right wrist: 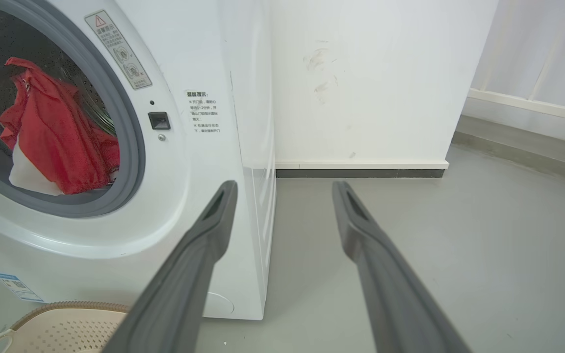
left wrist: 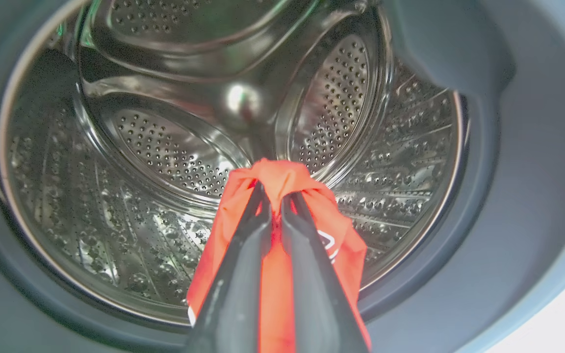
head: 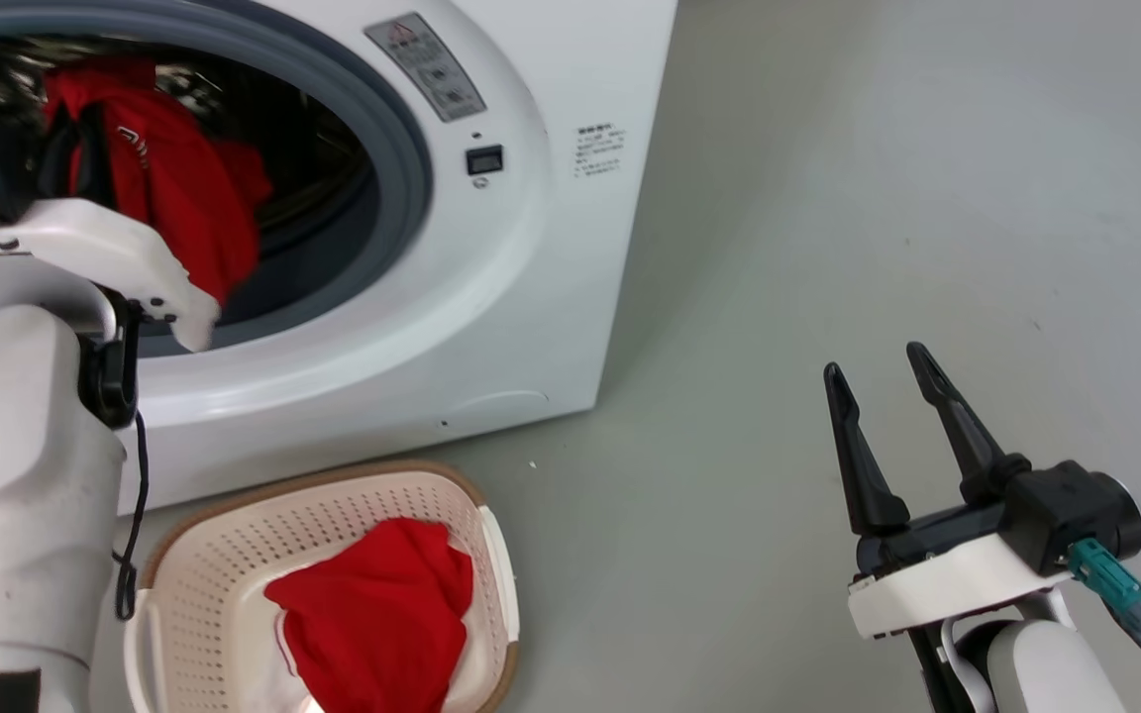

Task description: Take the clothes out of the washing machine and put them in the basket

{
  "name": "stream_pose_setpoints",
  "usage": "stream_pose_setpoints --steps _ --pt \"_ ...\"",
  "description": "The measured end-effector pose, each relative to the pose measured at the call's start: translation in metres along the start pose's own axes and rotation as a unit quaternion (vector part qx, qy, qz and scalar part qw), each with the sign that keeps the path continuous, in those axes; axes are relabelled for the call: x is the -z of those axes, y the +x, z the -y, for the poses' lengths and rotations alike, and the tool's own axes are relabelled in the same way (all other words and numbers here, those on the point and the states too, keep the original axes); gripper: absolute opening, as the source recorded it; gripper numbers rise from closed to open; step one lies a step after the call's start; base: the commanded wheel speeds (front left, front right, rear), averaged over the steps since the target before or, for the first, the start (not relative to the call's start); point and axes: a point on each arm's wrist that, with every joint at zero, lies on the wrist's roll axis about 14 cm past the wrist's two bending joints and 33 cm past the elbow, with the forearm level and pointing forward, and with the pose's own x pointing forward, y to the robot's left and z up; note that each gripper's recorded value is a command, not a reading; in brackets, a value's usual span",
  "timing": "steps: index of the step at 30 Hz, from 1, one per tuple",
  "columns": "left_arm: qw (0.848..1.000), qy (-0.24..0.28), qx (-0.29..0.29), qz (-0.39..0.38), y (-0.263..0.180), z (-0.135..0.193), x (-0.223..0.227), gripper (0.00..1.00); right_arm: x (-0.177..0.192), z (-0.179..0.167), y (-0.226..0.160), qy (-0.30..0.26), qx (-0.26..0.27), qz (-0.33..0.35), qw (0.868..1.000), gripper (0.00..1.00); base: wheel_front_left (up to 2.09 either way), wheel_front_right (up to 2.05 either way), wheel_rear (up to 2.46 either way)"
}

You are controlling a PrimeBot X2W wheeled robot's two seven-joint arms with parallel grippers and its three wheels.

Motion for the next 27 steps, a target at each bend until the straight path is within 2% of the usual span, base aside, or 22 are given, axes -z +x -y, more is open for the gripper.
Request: stream_pose_setpoints --steps 4,11,19,27 --pt "0.999 -0.006 0.002 0.040 -0.023 0.000 -0.030 0.00 -0.011 -0.005 -0.005 0.001 -0.007 0.012 1.000 1.00 0.00 0.00 0.00" --pt "0.996 -0.014 0.007 0.085 -0.076 0.005 -0.057 0.00 -0.025 -0.013 -0.015 0.003 -0.018 0.025 1.000 1.00 0.00 0.00 0.00" --pt "0.997 -0.022 -0.002 0.076 -0.139 0.012 -0.051 0.00 -0.034 -0.034 -0.017 0.001 -0.048 0.030 0.998 1.00 0.00 0.00 0.00" --pt "0.998 -0.062 -0.015 0.005 -0.195 0.026 -0.014 0.00 -0.035 -0.046 -0.014 0.003 -0.067 0.030 0.997 1.00 0.00 0.00 0.00"
